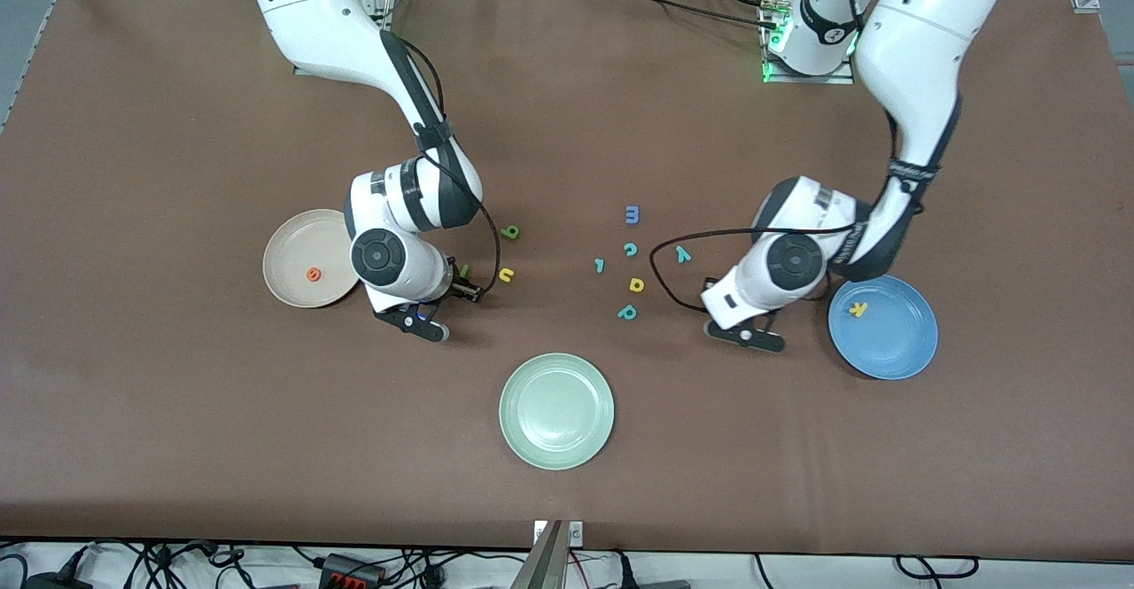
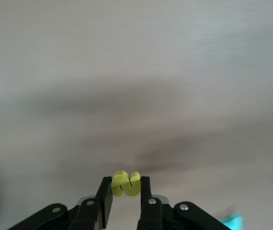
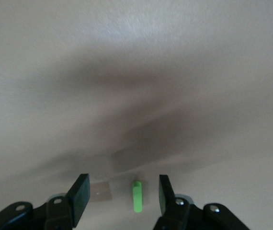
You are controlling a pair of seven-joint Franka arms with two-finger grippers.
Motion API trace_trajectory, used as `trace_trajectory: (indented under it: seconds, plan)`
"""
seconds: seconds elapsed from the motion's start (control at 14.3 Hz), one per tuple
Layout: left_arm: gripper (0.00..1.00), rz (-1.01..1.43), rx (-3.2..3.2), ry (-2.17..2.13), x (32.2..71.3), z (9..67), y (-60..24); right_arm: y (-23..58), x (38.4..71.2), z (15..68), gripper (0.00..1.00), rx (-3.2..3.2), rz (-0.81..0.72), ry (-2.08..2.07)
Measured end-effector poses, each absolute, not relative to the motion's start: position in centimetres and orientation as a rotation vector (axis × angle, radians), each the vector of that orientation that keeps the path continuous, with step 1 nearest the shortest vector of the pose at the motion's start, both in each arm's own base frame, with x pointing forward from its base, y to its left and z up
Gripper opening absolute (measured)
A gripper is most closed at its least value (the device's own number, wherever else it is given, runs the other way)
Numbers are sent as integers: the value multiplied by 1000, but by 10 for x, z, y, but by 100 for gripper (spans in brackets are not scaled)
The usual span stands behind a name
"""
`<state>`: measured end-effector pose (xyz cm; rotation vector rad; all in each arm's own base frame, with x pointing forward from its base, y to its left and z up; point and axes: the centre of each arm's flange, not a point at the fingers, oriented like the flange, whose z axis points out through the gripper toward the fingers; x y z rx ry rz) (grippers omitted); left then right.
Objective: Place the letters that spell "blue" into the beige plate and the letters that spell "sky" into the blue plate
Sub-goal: 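Grasp yellow 2 with the left gripper while the right gripper reaches green 1, then drop the 2 on the blue plate while the right gripper grasps the 1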
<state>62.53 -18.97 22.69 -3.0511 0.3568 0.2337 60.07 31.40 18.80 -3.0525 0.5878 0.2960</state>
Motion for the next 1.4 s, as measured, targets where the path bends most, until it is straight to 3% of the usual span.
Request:
trace_trajectory:
  seconds: [0.07,0.21,0.28,0.42,0.91,1.05,1.4]
  plan:
    - [27,248,-3023,376,633,240,-162,315,599,184,64,-3058,305,586]
    - [27,276,-3004,412,646,256,-107,316,596,178,52,-3064,316,584]
    - [27,284,-2995,417,649,257,-83,317,594,177,52,-3066,319,583]
    - [27,309,-2975,393,651,248,-42,318,591,175,43,-3070,329,579]
    - [28,335,-3020,364,647,210,59,324,587,174,41,-3076,342,565]
    - [42,331,-3028,357,646,204,64,325,585,174,39,-3077,344,561]
    - [89,397,-3045,459,644,220,1,326,585,176,10,-3073,345,562]
